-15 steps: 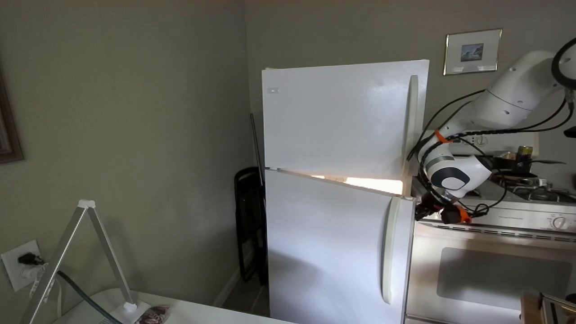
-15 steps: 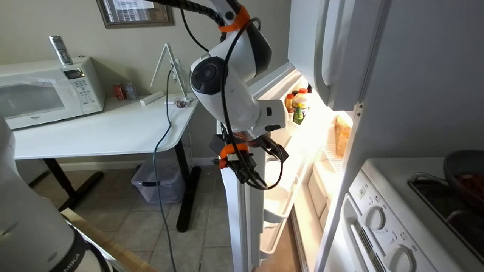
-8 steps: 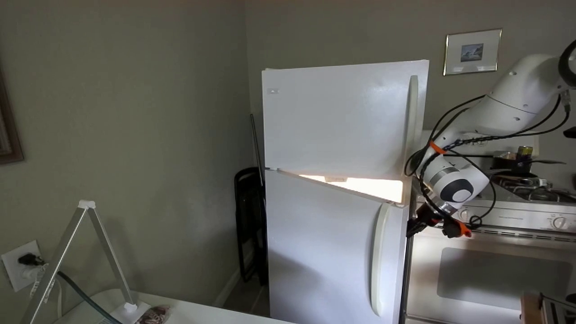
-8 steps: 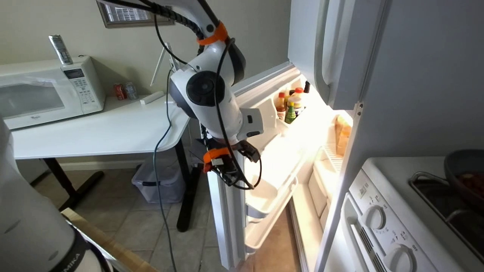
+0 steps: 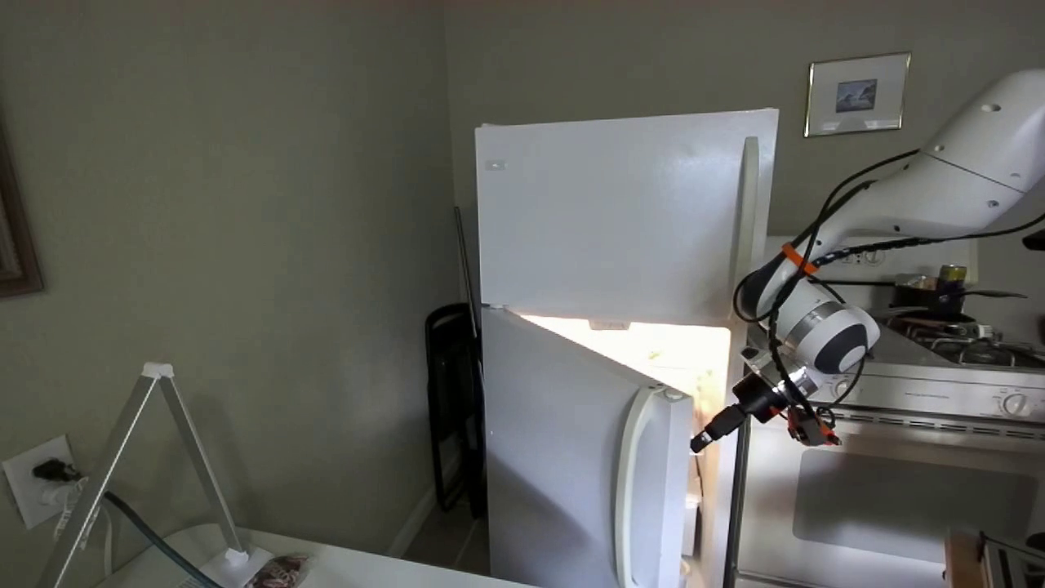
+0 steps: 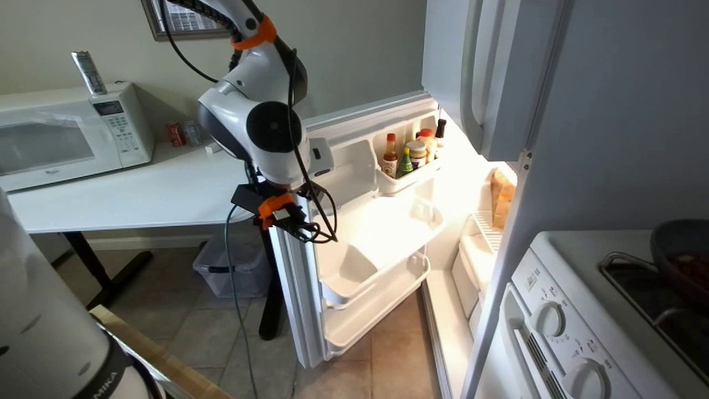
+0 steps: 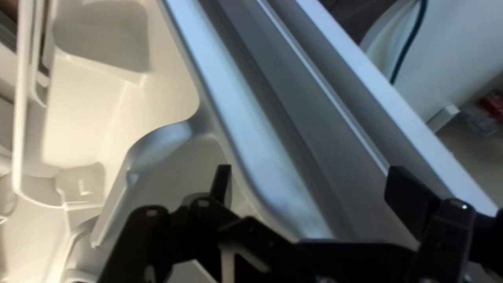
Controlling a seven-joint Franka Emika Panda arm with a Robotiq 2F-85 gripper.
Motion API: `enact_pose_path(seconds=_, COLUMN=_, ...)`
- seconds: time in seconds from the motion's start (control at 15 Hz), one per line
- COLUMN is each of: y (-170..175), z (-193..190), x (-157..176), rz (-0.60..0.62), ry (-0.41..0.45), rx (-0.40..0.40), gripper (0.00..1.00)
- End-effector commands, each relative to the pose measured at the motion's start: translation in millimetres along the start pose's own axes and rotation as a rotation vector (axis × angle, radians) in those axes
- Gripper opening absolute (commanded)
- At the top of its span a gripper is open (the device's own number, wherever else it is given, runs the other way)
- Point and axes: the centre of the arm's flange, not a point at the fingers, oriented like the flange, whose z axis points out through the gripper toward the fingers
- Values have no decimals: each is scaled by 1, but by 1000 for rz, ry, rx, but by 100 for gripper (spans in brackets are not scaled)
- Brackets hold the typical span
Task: Open the bottom fridge door
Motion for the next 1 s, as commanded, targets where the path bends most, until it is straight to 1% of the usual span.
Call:
enact_pose_path(seconds=0.0, y=-35, z=-6, x=-8, rz=-16, ry=-90, rx=86, gripper=100)
enact_pose_path(seconds=0.13, y=-33, z=-10, x=-10, rz=15, ry=-149, rx=14, gripper=100)
enact_pose_path(seconds=0.2, y=-28, z=-16, x=-10, rz=41, ry=-177, rx=-43, gripper=100)
enact_pose_path(seconds=0.4, y=0, z=-36, x=-4, rz=104, ry=-206, rx=-222, gripper=100)
enact_pose_path(seconds=0.53, y=18, z=-47, x=3, rz=165, ry=-204, rx=-320, gripper=100)
enact_pose_path(seconds=0.73, y=45, z=-58, x=7, rz=238, ry=-164, rx=-456, gripper=100)
enact_pose_path(seconds=0.87, y=60, z=-70, x=9, rz=309, ry=-136, rx=-557, gripper=100)
enact_pose_path(seconds=0.93, y=66, z=-77, x=10, rz=341, ry=-109, rx=-605, gripper=100)
